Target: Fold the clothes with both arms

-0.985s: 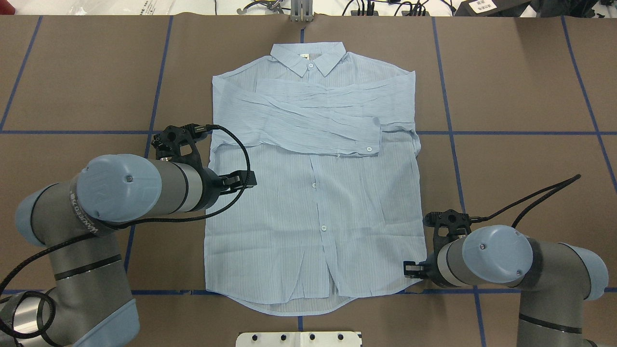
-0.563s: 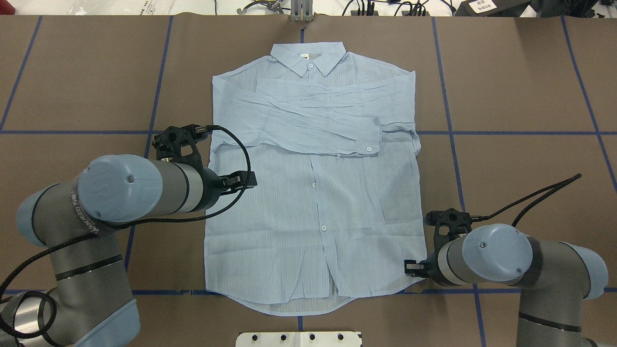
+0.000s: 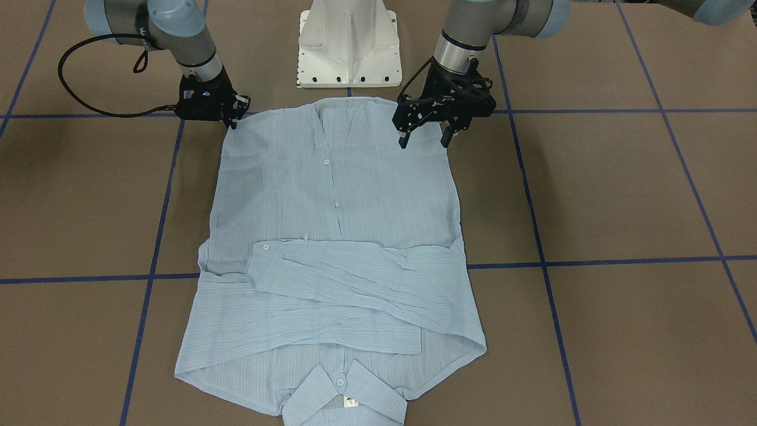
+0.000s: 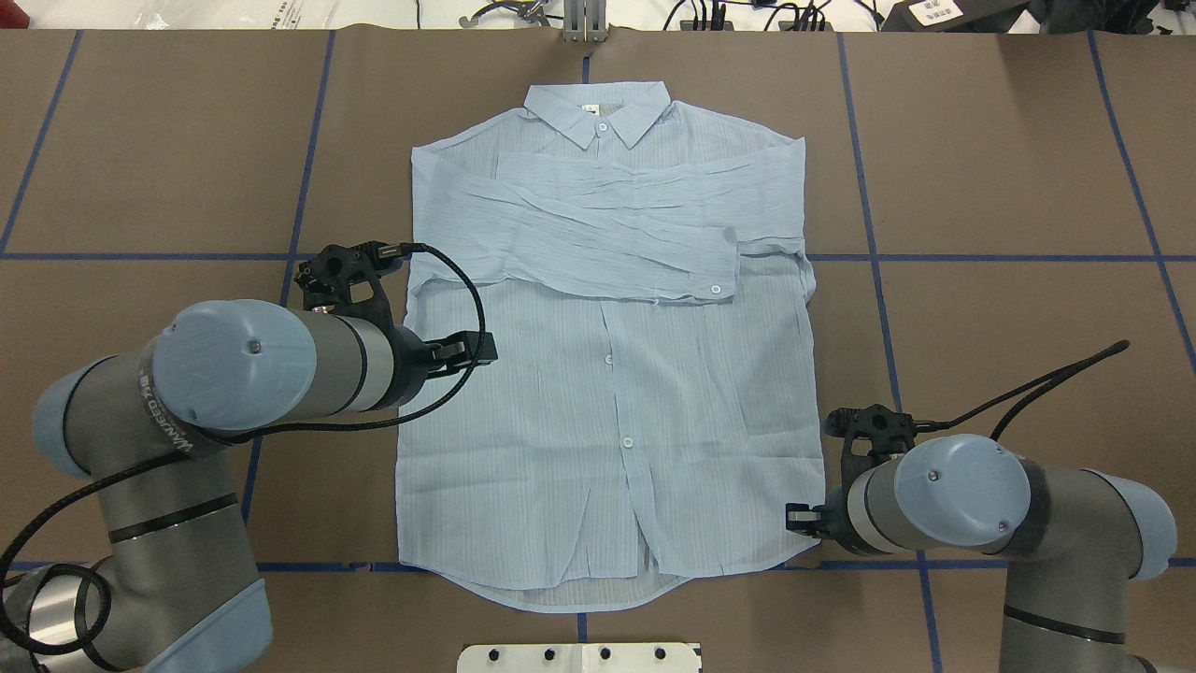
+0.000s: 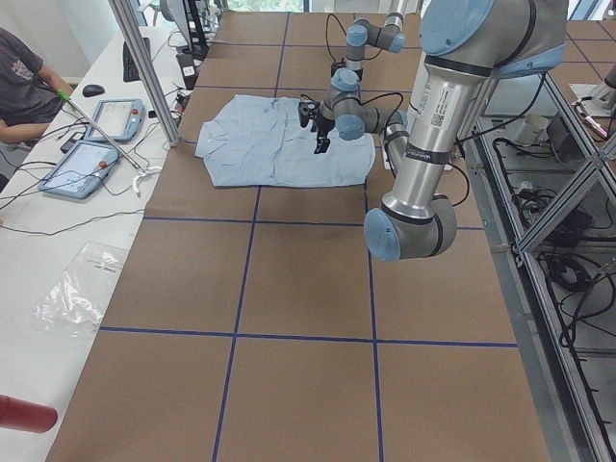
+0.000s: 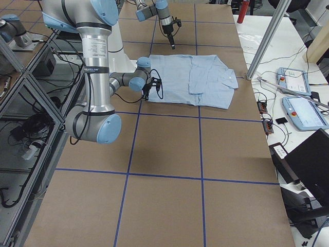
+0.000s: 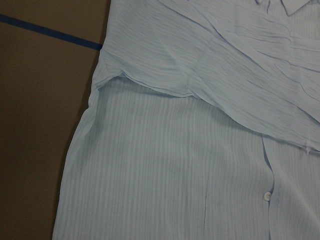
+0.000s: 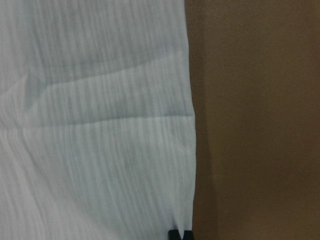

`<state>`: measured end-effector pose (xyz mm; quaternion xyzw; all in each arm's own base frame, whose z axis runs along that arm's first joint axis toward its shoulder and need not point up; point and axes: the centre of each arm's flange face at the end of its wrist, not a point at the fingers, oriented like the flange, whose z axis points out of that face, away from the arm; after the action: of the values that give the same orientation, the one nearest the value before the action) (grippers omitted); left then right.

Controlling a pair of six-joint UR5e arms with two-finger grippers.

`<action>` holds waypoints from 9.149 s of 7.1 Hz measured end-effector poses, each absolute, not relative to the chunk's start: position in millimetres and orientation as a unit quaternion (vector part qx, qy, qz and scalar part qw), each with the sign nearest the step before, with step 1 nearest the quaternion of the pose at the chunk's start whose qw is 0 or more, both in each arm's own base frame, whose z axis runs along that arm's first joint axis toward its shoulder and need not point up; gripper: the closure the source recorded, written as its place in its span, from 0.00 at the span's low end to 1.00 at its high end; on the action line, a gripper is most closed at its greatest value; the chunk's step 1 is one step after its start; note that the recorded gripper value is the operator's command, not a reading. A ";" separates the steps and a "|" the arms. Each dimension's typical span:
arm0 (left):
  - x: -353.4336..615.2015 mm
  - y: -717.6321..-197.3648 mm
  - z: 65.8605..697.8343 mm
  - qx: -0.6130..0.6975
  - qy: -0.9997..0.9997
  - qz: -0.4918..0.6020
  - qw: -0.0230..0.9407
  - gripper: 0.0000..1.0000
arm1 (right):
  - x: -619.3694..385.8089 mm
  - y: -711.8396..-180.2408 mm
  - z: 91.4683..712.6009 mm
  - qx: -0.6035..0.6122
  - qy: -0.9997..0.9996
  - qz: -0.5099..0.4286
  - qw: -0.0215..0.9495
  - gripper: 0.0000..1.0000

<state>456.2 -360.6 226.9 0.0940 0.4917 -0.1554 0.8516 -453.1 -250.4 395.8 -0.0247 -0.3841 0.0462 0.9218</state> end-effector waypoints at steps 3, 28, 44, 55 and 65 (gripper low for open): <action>455.9 -360.8 230.2 0.093 0.489 -0.157 0.853 0.01 | -452.6 -250.5 393.4 -0.024 -0.386 0.049 0.921 1.00; 517.8 -221.6 326.8 -0.016 0.408 -0.101 0.907 0.59 | -430.7 -271.3 364.0 -0.002 -0.415 0.069 0.907 1.00; 514.7 -224.8 320.4 -0.018 0.413 -0.114 0.904 1.00 | -428.5 -274.8 364.5 -0.001 -0.415 0.072 0.907 1.00; 474.8 -269.4 302.6 0.025 0.432 -0.089 0.897 1.00 | -385.0 -335.8 335.0 -0.012 -0.451 0.110 0.885 1.00; 439.0 -317.0 295.0 0.046 0.442 -0.046 0.894 1.00 | -337.7 -379.7 330.5 -0.022 -0.467 0.136 0.873 1.00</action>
<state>439.0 -317.0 295.0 0.0458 0.4425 -0.0463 0.8944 -337.7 -379.7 330.5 -0.0219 -0.4673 0.1363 0.8733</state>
